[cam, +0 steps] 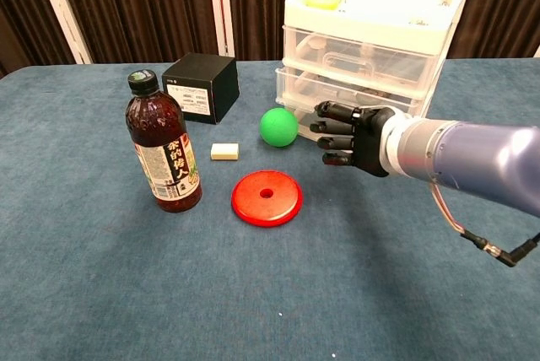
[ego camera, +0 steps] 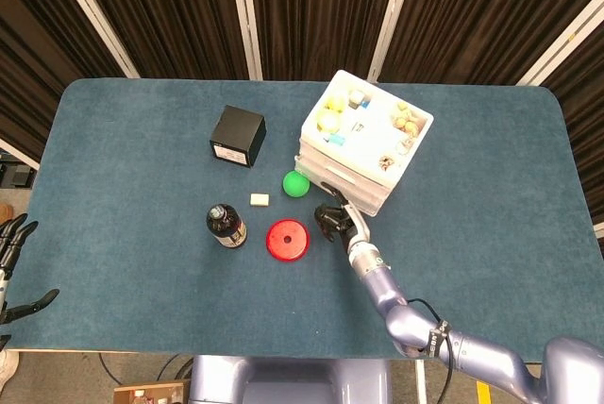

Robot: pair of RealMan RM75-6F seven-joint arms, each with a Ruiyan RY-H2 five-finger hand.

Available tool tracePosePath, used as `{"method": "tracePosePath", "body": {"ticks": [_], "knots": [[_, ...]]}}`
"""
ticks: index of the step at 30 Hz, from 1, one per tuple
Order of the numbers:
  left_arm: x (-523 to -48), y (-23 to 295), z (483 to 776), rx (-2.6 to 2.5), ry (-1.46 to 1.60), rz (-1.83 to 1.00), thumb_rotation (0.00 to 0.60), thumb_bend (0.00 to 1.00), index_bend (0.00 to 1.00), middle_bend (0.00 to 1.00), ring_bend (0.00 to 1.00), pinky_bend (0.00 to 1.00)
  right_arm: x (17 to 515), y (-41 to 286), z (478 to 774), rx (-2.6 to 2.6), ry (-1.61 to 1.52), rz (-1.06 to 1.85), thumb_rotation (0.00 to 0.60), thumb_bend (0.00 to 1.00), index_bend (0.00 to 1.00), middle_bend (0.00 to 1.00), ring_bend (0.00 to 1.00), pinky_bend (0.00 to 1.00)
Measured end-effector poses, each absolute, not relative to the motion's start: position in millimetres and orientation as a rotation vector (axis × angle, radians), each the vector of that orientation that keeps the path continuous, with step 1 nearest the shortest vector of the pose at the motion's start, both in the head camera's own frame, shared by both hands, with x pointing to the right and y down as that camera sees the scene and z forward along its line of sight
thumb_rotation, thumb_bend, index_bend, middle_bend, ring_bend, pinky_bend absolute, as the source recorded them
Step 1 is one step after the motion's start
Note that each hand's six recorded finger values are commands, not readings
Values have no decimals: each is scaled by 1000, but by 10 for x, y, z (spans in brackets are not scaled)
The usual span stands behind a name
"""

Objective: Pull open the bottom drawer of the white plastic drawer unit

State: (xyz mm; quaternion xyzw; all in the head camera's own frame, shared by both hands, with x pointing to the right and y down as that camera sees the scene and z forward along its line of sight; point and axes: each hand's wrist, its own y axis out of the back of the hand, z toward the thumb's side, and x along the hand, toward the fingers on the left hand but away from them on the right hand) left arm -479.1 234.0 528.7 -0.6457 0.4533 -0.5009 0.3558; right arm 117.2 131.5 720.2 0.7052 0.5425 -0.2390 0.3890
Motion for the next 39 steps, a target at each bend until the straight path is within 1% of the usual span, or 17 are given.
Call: {"method": "tracePosePath", "body": {"ticks": [7, 9, 10, 14, 16, 24, 29, 32, 36, 39], "knots": [[-4784, 2344, 5288, -1669, 1169, -1293, 600, 24, 69, 0, 0, 48, 1137, 1449, 7155, 1817, 1339, -619, 600, 704, 248, 781, 803, 920], [-4789, 2340, 5287, -1667, 1171, -1294, 600, 24, 69, 0, 0, 48, 1127, 1491, 7145, 1823, 1325, -624, 600, 704, 228, 779, 801, 919], [-4790, 2339, 5287, -1667, 1171, -1295, 600, 24, 69, 0, 0, 48, 1120, 1516, 7138, 1828, 1317, -627, 600, 704, 209, 777, 799, 917], [-4791, 2339, 5284, -1665, 1172, -1293, 600, 24, 69, 0, 0, 48, 1108, 1596, 7128, 1851, 1300, -645, 600, 704, 30, 762, 785, 907], [-4799, 2339, 5285, -1665, 1176, -1296, 600, 24, 69, 0, 0, 47, 1100, 1638, 7123, 1860, 1288, -654, 600, 704, 0, 754, 779, 903], [-4801, 2338, 5281, -1665, 1180, -1295, 600, 24, 69, 0, 0, 48, 1138, 1742, 7038, 1932, 1284, -696, 600, 703, 0, 743, 772, 899], [-4792, 2342, 5274, -1664, 1177, -1288, 600, 24, 69, 0, 0, 47, 1213, 1837, 6916, 2006, 1323, -723, 600, 703, 39, 743, 772, 899], [-4776, 2350, 5265, -1663, 1172, -1277, 600, 24, 69, 0, 0, 47, 1315, 1883, 6778, 2101, 1379, -753, 600, 703, 41, 742, 772, 899], [-4769, 2354, 5269, -1662, 1168, -1276, 600, 24, 69, 0, 0, 47, 1464, 1886, 6506, 2241, 1474, -786, 600, 703, 41, 742, 772, 899], [-4761, 2352, 5271, -1662, 1166, -1274, 600, 24, 69, 0, 0, 47, 1549, 1850, 6389, 2293, 1512, -824, 600, 702, 57, 742, 772, 899]]}}
